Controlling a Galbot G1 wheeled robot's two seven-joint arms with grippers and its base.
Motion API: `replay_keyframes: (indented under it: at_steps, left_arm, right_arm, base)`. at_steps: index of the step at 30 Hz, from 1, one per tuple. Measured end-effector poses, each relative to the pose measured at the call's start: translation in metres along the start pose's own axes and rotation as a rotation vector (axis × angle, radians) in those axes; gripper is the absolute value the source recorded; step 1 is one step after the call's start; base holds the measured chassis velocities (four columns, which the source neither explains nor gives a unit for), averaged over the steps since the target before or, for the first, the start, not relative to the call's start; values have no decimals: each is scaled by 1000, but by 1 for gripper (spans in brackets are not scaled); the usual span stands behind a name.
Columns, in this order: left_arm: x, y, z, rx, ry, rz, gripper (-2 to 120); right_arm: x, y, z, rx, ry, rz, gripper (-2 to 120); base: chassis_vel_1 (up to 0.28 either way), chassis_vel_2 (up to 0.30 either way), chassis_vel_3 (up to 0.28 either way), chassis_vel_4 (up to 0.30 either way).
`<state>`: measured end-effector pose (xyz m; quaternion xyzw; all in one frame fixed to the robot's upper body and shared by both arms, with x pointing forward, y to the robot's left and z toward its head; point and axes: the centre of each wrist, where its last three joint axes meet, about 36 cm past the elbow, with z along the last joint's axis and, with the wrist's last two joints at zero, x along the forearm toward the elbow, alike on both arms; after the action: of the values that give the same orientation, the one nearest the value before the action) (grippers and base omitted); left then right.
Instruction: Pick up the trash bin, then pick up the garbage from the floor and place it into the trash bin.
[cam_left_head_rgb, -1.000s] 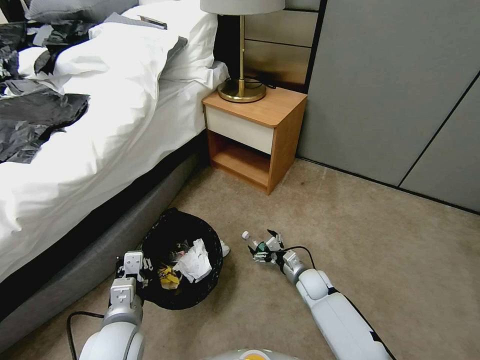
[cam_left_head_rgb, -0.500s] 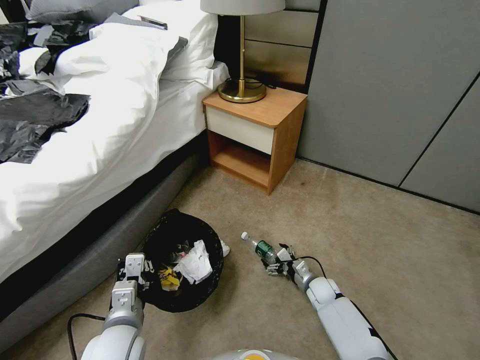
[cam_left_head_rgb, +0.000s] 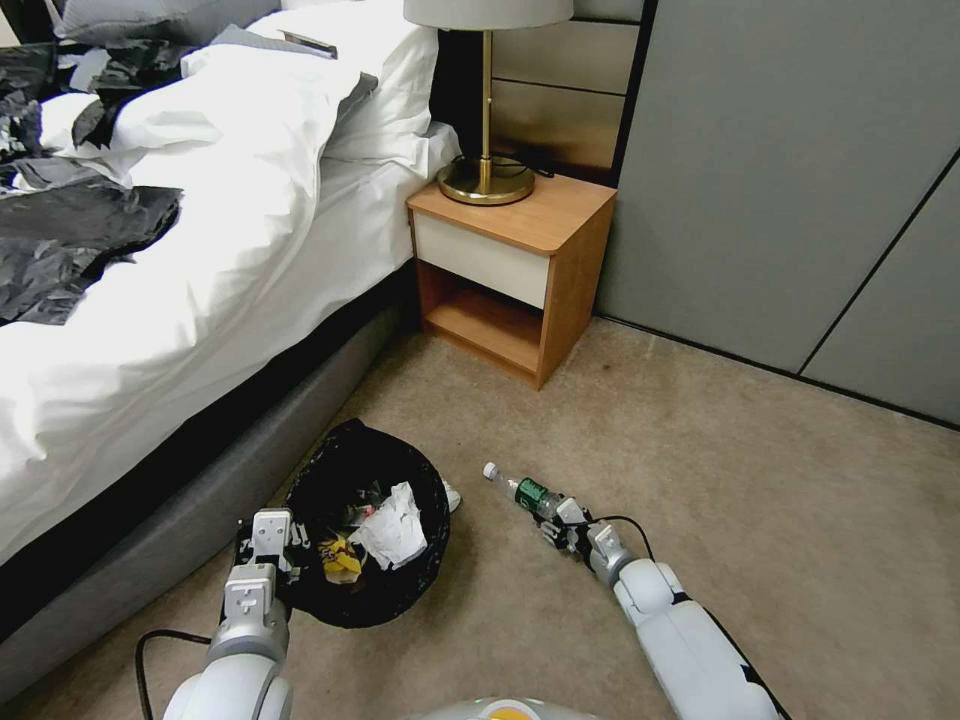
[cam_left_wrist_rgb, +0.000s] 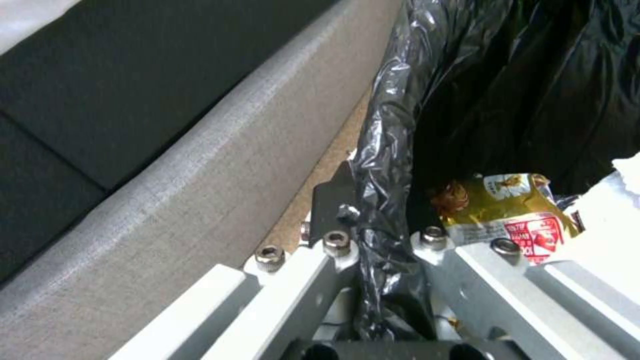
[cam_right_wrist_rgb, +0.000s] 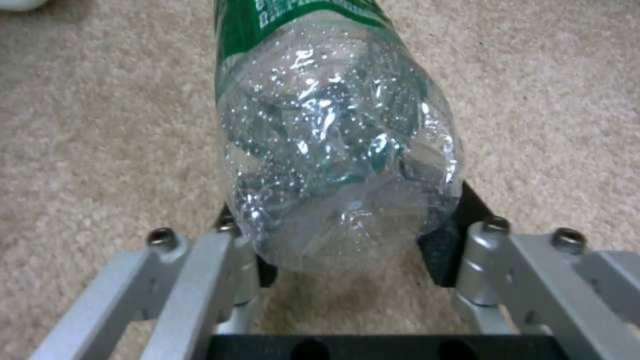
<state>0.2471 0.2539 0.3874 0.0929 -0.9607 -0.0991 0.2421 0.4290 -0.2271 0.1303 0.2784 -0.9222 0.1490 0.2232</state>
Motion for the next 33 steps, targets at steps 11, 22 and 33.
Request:
replay_keyframes:
  at_steps: [11,22,33]
  left_arm:
    - [0,0,-1,0,-5,3,1]
    - [-3,0,-2,2,-10,4,1]
    - [-6,0,-2,3,-10,4,1]
  right_arm:
    - [4,2,-3,10,-17,4,30]
    - [18,6,-16,8,-100,25,30]
    - [35,16,-40,-12,-217,37,30]
  base:
    - [0,0,0,0]
    - [0,0,0,0]
    - [0,0,0,0]
